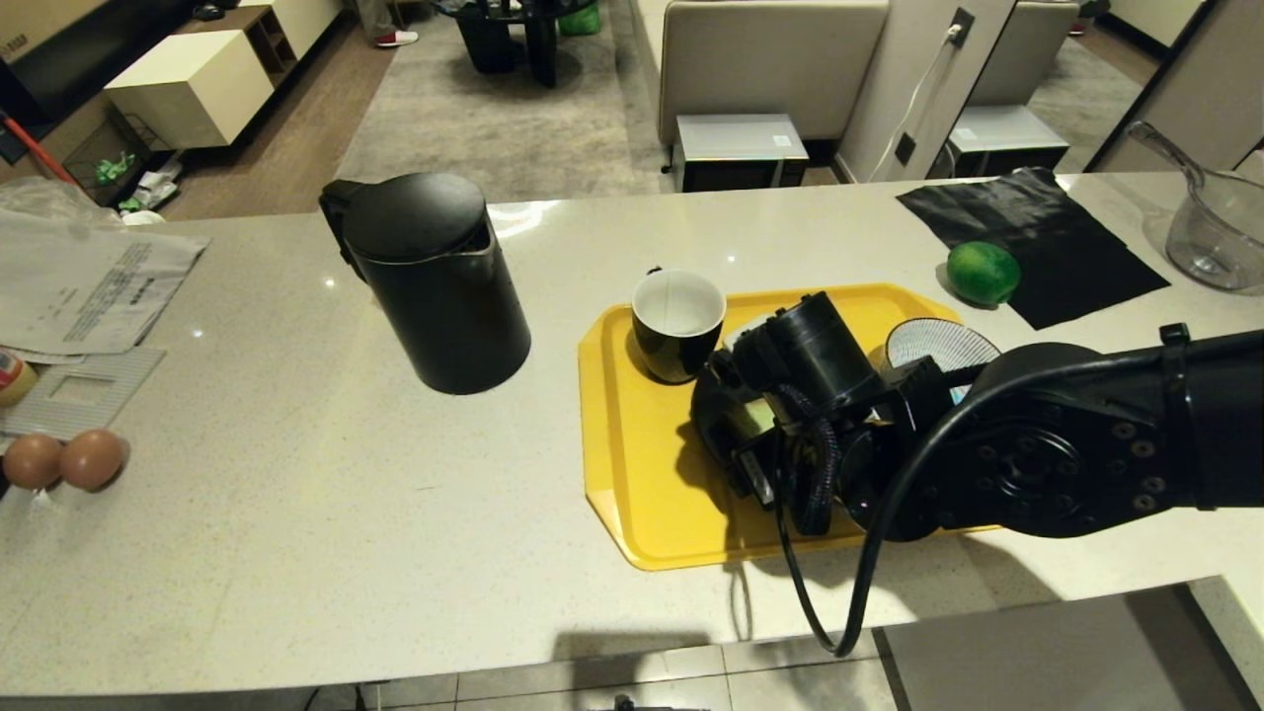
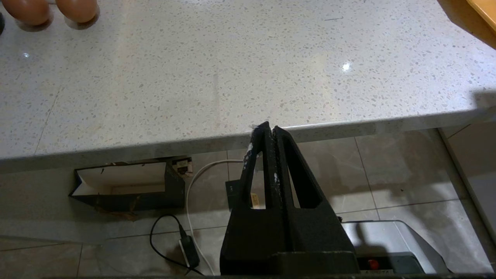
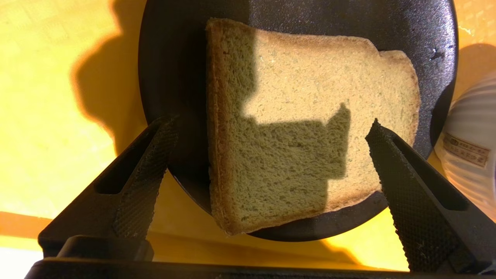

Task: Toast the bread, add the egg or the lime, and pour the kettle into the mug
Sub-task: Pick up the bread slice

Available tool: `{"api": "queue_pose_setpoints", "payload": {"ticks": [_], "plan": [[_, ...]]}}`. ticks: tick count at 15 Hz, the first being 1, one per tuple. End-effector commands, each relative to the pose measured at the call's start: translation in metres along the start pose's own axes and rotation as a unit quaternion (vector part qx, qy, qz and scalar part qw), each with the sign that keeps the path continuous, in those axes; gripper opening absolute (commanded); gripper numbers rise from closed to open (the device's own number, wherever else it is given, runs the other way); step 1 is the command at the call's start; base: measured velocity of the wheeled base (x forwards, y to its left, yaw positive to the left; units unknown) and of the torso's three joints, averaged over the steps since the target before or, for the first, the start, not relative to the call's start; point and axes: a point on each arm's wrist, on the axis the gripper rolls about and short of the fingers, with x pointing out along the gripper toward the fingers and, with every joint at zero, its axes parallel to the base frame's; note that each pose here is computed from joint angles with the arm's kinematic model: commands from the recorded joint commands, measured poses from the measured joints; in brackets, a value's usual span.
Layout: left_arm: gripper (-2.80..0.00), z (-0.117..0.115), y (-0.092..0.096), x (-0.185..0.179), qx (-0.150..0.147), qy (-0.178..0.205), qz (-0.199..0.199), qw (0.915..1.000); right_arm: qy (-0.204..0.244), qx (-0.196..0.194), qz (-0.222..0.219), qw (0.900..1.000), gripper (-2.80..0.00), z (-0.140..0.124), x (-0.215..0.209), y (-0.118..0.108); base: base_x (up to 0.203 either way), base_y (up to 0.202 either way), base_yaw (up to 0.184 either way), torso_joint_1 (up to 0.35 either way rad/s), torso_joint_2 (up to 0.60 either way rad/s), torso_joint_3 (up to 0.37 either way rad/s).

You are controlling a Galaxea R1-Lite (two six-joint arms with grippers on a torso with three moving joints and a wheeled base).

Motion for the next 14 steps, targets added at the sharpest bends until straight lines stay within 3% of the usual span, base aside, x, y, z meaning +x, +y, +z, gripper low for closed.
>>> {"api": "queue_pose_setpoints", "payload": {"ticks": [1,14], "plan": [[-2.8,0.0,0.0,0.0,0.0,0.0,0.0,1.0,0.0,-0.001,-0.002,1.0,0.0,-0.001,0.003,0.002,0.0,0.0,0.0,0.0,0.0,0.0],[-2.8,0.0,0.0,0.0,0.0,0.0,0.0,1.0,0.012,0.013,-0.023,1.0,0.0,-0.003,0.025,-0.005,0.0,0.0,0.0,0.0,0.0,0.0]]}}
